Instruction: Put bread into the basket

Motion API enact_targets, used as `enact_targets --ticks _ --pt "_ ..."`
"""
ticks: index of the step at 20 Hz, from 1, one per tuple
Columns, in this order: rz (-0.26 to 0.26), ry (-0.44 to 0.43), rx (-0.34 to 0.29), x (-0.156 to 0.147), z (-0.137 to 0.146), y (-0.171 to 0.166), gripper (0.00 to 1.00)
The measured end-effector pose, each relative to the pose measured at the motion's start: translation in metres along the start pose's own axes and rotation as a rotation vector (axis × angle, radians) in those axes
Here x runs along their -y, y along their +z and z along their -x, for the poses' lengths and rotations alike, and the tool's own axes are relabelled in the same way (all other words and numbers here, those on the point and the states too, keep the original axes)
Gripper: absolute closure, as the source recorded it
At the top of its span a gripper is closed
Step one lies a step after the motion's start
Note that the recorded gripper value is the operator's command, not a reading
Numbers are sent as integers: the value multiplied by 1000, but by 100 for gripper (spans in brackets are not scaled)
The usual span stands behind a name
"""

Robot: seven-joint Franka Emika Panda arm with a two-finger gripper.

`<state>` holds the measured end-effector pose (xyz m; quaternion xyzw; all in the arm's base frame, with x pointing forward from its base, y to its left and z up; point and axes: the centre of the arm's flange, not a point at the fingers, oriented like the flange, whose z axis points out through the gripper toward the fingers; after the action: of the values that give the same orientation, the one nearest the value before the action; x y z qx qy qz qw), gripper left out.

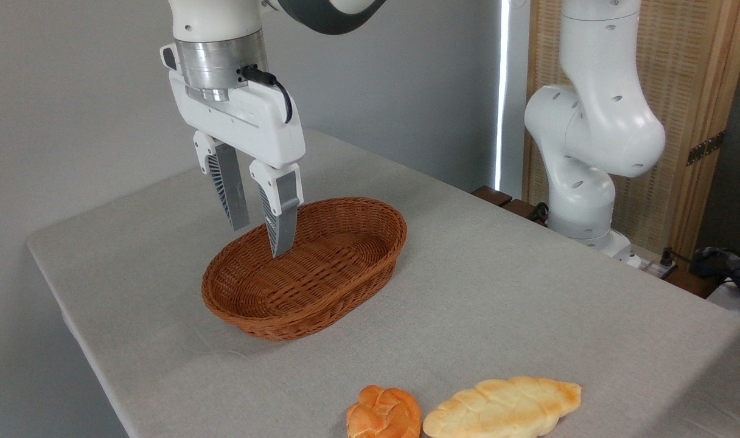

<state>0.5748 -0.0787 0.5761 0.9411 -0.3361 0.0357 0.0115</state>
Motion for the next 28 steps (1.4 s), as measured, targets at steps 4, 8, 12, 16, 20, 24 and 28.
enact_targets --ticks 4,8,12,16,20,24,28 --pt "4 29 7 0 1 1 0" --pt "6 47 10 0 2 1 0" --pt "6 47 10 0 2 1 0" --pt "6 47 10 0 2 1 0" --pt "6 47 10 0 2 1 0" --pt "6 47 10 0 2 1 0" --pt "6 47 10 0 2 1 0"
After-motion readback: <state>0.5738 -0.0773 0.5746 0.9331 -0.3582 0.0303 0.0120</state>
